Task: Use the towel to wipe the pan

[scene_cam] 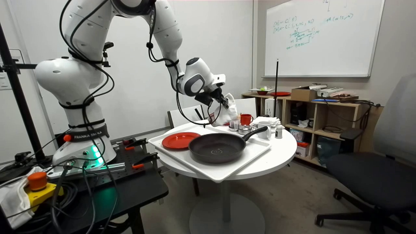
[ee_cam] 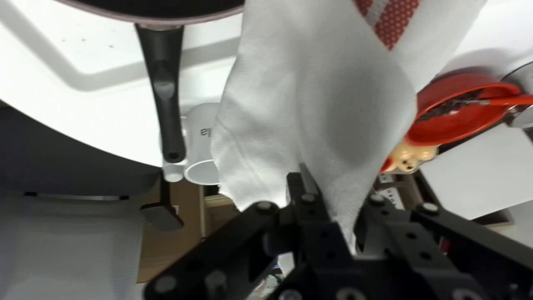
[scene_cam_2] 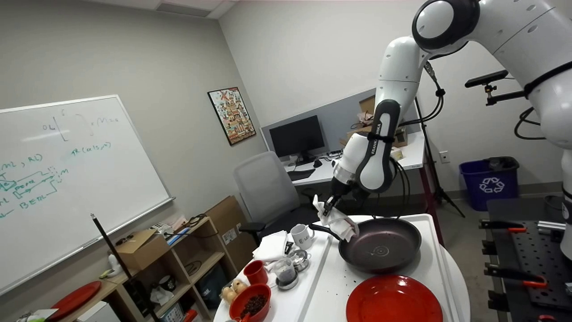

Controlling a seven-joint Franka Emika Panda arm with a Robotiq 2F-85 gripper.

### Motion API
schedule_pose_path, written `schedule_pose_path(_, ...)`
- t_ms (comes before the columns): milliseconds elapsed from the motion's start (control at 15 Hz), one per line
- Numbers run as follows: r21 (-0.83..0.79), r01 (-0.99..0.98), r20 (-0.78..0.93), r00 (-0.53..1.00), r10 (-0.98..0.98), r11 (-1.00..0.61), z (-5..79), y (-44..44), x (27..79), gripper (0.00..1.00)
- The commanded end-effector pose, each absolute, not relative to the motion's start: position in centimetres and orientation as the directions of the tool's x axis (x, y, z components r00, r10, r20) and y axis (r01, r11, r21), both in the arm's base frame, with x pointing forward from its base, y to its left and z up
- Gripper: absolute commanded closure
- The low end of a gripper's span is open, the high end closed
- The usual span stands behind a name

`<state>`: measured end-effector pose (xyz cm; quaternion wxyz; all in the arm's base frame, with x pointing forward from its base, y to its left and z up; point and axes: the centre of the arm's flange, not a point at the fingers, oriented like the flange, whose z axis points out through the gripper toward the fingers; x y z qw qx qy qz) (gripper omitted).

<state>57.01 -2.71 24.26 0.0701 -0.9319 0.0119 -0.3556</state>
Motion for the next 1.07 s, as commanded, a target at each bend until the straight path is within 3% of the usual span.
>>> schedule_pose_path(0, -0.15, 0.163, 0.638, 0.77, 0.03, -0.975, 22.3, -0.7, 54.7, 0.96)
schedule_pose_path(600, -0.128, 0.381, 0.491, 0.827, 0.275, -0.916, 22.1, 9.8, 57.0, 0.96)
schedule_pose_path(1000, -0.182, 0.343, 0.347, 0.899, 0.266, -0.922, 21.8, 12.1, 63.1, 0.96)
